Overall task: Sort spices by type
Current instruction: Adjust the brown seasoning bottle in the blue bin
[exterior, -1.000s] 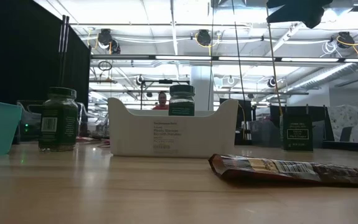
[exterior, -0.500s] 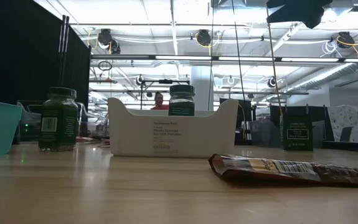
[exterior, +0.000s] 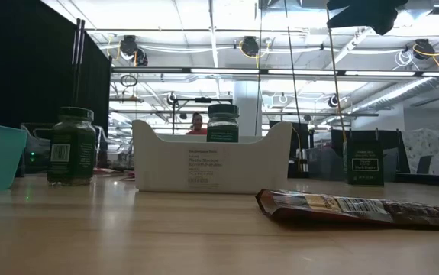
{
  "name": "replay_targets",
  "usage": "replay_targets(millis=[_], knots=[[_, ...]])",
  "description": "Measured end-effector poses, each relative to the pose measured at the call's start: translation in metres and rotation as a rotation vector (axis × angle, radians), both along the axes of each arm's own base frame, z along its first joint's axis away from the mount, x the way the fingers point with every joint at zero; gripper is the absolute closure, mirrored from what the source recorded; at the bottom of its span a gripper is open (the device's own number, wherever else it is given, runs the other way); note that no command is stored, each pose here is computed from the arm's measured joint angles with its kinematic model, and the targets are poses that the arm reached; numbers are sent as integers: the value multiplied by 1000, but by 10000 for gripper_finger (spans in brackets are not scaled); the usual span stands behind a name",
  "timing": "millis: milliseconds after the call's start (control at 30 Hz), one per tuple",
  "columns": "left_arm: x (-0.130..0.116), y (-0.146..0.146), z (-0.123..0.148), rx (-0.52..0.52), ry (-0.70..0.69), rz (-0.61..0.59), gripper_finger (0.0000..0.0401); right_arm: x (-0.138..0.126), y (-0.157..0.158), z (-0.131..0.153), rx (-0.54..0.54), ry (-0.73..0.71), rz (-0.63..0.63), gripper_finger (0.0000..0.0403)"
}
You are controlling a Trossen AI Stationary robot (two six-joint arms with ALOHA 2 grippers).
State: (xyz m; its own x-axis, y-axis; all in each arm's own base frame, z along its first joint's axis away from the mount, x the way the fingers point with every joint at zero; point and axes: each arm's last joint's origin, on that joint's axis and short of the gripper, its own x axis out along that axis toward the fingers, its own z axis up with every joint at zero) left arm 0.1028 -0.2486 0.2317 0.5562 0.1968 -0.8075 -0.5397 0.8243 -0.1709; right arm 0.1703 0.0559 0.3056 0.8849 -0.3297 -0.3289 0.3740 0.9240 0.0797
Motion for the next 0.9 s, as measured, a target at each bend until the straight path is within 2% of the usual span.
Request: replay_targets(millis=[200, 433, 567, 633, 767, 900], knots=[[12, -2, 16, 9, -135, 7, 75, 0, 0, 0, -5, 3, 2, 193], [22, 1, 27, 12, -112, 26, 75, -1, 0, -2, -20, 22, 5, 193], [31, 18, 30, 79, -75, 134, 75, -1, 0, -2, -27, 24, 7, 193], [36, 29, 30, 112, -17, 212, 75, -1, 0, -2, -29, 25, 8, 193], [43, 52, 30, 155, 208, 360, 76, -1, 0, -2, -31, 31, 8, 193], [53, 63, 26, 134, 378, 386, 104, -2, -1, -3, -37, 46, 8, 193]])
